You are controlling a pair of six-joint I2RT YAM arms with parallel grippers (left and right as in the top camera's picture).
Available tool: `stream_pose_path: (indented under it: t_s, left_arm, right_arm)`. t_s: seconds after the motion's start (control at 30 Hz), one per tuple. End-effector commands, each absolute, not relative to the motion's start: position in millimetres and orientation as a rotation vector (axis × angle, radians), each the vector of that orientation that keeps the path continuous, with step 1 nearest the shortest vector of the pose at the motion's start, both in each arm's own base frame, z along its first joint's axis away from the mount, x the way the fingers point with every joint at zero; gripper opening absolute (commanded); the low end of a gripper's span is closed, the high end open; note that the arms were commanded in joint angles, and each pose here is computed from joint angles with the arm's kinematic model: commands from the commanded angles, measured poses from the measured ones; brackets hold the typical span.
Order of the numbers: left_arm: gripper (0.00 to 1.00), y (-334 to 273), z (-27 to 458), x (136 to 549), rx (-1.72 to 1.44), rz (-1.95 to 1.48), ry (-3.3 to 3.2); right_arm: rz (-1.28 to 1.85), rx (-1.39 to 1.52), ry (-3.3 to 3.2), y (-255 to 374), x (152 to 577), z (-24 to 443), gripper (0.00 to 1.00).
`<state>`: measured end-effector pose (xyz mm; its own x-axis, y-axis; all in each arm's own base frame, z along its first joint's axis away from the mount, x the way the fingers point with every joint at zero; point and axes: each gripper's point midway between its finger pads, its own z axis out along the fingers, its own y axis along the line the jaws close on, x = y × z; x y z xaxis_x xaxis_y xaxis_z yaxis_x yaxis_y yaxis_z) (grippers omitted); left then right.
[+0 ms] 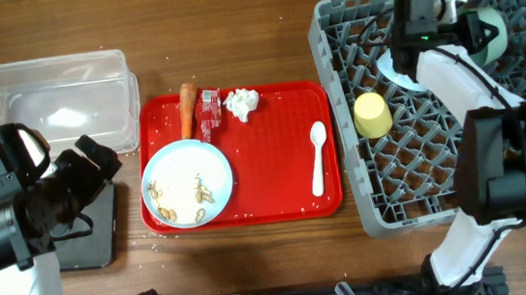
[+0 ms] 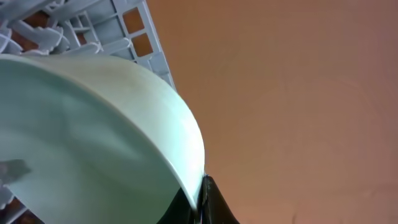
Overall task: Sort waste into correct bins and load items into the dishwasher rack
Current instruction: 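Grasp the pale green bowl with the right gripper, set in rack, then pick the white spoon with the right gripper and drop into rack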
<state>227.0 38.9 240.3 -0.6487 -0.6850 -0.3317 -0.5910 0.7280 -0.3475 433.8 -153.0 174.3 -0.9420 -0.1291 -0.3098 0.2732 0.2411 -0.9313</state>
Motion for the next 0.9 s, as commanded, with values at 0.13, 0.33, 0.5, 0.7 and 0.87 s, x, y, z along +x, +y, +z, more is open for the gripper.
stream_pose_path:
  t_s: [0.13, 0.33, 0.5, 0.7, 0.87]
  left_arm:
    - [1.00, 40, 244, 227, -0.989, -0.288, 2.473]
    - [1.00, 40, 244, 227, -0.989, -0.288, 2.474]
    - [1.00, 40, 244, 227, -0.989, -0.288, 2.473]
    - [1.00, 39, 241, 222, -1.000, -0.287, 2.493]
    - [1.00, 39, 241, 222, -1.000, -0.287, 2.493]
  right_arm:
    - [-1.173, 0.058, 2.143, -73, 463, 216, 0.72]
    - [0.499, -0.388, 2.338, 184, 369, 240, 0.62]
    - [0.249, -0.307, 3.007, 198, 279, 106, 0.55]
    - [-0.034, -0.128, 3.268, 176, 271, 18, 0.58]
    - [-0.120, -0.127, 3.320, 170, 267, -6, 0.33]
